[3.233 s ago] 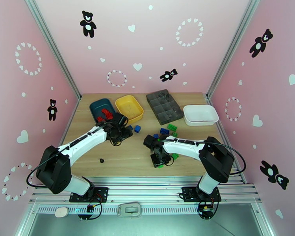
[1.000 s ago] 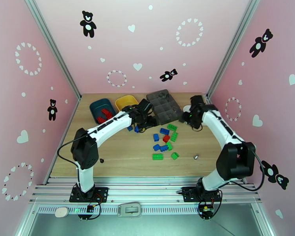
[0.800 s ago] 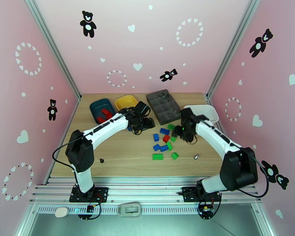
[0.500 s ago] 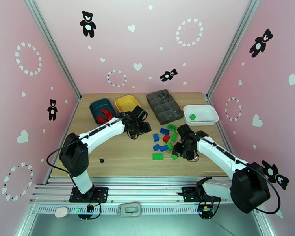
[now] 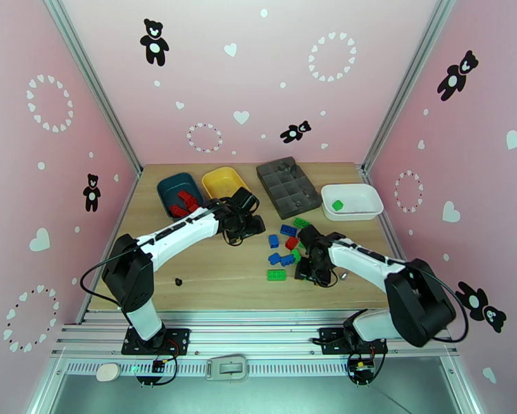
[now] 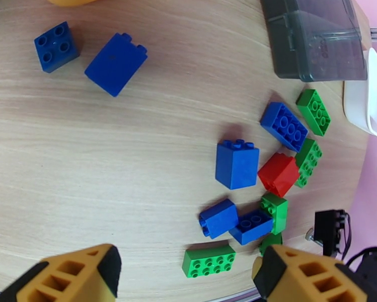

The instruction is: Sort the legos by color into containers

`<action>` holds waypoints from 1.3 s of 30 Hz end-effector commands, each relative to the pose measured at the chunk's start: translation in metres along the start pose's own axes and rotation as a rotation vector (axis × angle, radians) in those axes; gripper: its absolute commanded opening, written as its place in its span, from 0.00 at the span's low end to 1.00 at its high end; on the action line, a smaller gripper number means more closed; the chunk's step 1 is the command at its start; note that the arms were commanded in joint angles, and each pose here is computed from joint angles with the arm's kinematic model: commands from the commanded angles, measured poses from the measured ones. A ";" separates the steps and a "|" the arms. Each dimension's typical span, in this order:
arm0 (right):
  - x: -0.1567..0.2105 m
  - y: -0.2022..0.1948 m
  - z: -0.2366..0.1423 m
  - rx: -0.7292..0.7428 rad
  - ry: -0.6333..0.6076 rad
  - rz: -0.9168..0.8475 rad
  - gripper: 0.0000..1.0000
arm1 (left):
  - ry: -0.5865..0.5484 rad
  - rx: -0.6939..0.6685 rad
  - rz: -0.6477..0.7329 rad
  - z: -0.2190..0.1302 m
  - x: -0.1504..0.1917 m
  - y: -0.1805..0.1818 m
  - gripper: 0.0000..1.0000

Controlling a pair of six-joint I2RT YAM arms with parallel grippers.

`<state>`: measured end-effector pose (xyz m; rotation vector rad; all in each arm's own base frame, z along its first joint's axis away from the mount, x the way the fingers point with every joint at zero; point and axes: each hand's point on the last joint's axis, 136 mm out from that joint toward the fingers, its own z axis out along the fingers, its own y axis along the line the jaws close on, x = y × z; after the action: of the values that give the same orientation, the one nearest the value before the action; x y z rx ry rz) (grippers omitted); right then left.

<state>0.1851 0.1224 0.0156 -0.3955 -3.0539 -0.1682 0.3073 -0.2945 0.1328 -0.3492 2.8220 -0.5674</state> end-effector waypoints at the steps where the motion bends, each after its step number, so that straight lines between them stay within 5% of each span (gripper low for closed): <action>1: -0.015 0.010 -0.003 0.004 -0.032 -0.014 0.57 | -0.034 0.020 0.013 -0.014 -0.001 0.000 0.79; 12: -0.030 0.014 0.000 0.064 -0.034 -0.033 0.51 | -0.023 0.023 0.014 -0.011 -0.001 0.000 0.79; 22: -0.030 0.000 -0.029 0.097 -0.094 -0.036 0.30 | 0.013 0.054 0.034 -0.001 -0.002 -0.014 0.80; 30: -0.071 -0.031 -0.081 0.017 -0.222 0.099 0.27 | 0.152 0.226 0.135 0.019 0.002 -0.088 0.80; 39: -0.179 -0.049 -0.132 -0.074 -0.396 0.268 0.27 | 0.276 0.472 0.183 0.032 -0.005 -0.203 0.80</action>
<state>0.3198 0.0224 0.1197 -0.9200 -3.2916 -0.1879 0.3645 -0.4664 0.1684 0.0350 2.7931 -1.1322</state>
